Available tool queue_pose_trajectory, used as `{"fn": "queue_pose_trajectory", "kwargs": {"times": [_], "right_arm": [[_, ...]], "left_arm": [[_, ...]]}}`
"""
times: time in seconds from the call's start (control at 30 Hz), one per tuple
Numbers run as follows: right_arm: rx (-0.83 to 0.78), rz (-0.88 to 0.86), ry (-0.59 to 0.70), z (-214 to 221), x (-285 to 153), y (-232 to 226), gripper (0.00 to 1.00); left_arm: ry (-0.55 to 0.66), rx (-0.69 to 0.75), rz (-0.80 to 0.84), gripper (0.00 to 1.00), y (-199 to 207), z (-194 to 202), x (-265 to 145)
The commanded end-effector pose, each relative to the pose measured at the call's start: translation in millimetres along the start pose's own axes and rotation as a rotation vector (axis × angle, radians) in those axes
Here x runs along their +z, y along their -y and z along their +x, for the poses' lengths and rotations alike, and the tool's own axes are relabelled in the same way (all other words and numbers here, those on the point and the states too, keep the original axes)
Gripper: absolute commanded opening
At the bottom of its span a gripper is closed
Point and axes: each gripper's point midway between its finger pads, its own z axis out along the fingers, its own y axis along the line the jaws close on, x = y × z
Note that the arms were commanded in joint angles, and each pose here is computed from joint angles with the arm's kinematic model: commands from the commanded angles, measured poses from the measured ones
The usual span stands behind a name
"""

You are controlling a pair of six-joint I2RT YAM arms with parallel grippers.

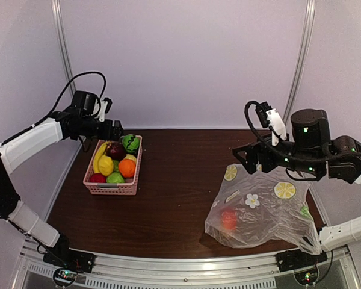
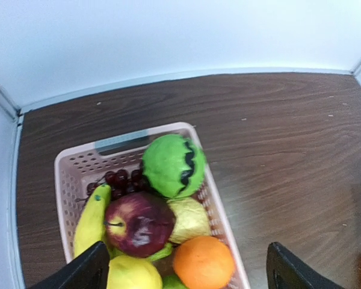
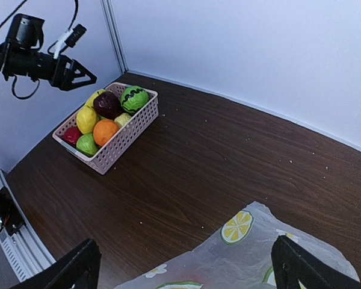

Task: Untie the knot of the plastic bag and take out the fruit
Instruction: Place the fake fruit in the bin, then move the takeout bag to the center of the board.

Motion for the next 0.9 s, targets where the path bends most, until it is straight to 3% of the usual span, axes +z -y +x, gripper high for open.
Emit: {"fn": "queue_pose_trajectory", "kwargs": {"times": [0.0,0.2,0.43,0.7,0.87], "right_arm": [[-0.019,0.096,-0.100,23.9,-6.6,22.3,1.00],[0.023,0.084,-0.060,20.0,-4.6,20.6,1.00],[0.049,0.072,-0.048,21.6,3.4,16.2,1.00],[0.093,0.070,-0.012,15.6,2.0,17.2,1.00],[0.103,0.069,0.002,10.2,0.0,17.6,1.00]], "left_arm": [[0.025,0.054,0.248,0.92,77.7,1.9,-39.6],[0.021,0.182,0.638,0.93,204.0,57.6,-85.5],[0.028,0.294,0.978,0.93,295.2,131.8,-126.8],[-0.101,0.360,1.099,0.93,358.0,214.8,-103.2],[-0.165,0.385,1.078,0.93,374.3,239.1,-75.4]]}}
